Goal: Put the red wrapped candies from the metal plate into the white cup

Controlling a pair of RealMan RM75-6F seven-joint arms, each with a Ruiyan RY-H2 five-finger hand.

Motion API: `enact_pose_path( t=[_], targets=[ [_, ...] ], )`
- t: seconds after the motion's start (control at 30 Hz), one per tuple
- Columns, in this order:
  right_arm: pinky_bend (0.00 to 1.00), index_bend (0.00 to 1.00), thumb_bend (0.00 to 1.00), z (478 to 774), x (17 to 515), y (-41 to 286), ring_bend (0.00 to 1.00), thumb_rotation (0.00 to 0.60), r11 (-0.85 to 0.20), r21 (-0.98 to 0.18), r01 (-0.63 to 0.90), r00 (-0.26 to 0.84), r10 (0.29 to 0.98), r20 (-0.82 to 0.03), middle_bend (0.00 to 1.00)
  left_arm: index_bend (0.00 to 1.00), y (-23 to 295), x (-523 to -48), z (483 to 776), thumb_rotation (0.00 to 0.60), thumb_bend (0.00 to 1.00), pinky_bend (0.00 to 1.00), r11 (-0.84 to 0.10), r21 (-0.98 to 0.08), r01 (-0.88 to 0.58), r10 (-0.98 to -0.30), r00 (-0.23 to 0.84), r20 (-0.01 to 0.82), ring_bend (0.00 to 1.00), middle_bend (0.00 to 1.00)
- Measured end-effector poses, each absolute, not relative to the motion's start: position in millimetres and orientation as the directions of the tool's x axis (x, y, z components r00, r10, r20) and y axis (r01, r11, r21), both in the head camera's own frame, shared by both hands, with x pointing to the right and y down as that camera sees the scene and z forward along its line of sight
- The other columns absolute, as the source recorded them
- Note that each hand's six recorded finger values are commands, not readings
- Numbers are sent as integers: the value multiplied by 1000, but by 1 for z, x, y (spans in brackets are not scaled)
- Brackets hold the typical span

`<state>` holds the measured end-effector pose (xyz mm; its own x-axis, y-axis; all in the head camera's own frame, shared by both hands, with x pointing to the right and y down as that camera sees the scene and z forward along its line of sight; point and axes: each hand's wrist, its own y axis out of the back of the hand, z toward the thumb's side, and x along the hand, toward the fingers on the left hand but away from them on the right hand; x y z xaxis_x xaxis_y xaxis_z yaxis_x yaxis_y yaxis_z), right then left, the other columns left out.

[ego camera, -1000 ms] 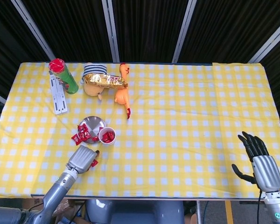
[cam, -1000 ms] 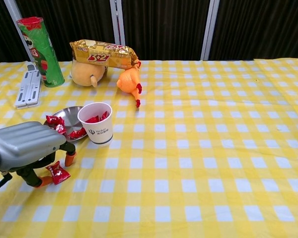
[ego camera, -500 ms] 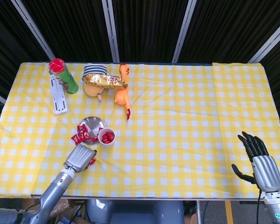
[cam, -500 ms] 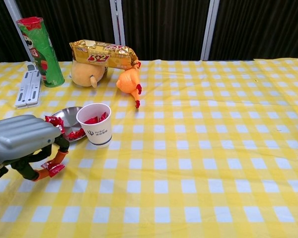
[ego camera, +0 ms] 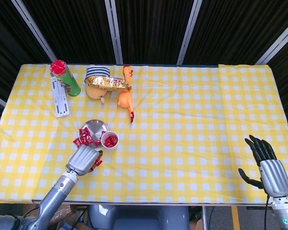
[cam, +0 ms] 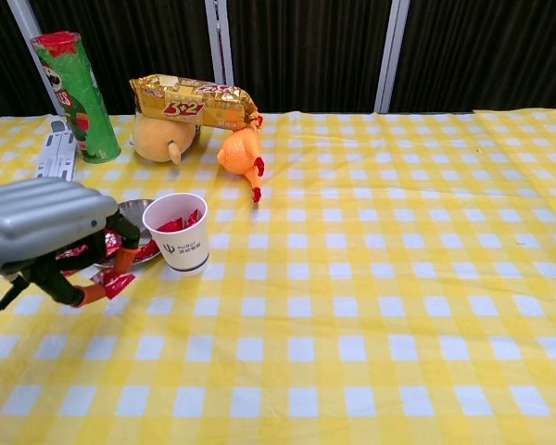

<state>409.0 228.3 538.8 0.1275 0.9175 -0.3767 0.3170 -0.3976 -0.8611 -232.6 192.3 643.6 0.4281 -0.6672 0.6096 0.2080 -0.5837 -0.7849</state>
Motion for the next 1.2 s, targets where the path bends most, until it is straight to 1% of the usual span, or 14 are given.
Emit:
enact_pose_path(
  t=[0.13,0.23,0.33,0.47,0.73,0.83,0.93,1.07,1.2],
  targets=[
    [0,0,386,539,409,228,0,600,-397,-862,316,128,918,-376,0,555,173,-218,617,600,401,958,-554,-823,122,-707,454,543,1000,909],
    [0,0,386,539,409,228,0,600,-397,-861,316,127,918,-376,0,551,157,-209,602,600,401,957,-527,-846,79,-733,462,500,1000,909],
    [0,0,386,539,409,229,0,600,-398,-861,317,129,917,-377,0,543,144,-204,597,600,401,958,-509,-858,70,-748,456,481,1000,909],
    [0,0,386,539,409,228,0,600,-398,-860,319,129,918,-376,0,529,135,-199,605,600,401,957,-515,-853,89,-750,436,498,1000,908],
    [0,0,385,538,410,228,0,600,-397,-858,325,126,918,-377,0,515,122,-181,635,600,401,958,-532,-831,161,-740,390,548,1000,905],
    [0,0,386,538,410,227,0,600,-398,-857,326,126,917,-378,0,510,119,-174,643,600,401,958,-537,-827,168,-739,378,557,1000,903],
    [0,0,386,538,410,227,0,600,-396,-857,329,126,918,-376,0,491,117,-170,647,600,392,958,-539,-823,180,-738,369,564,999,899],
    [0,0,386,538,411,227,0,600,-397,-857,330,126,918,-376,0,459,117,-171,650,600,352,958,-546,-815,194,-735,357,577,999,893],
    [0,0,386,538,410,227,0,600,-397,-857,328,127,918,-377,0,449,117,-177,651,600,349,958,-552,-810,200,-736,340,586,999,892]
  ],
)
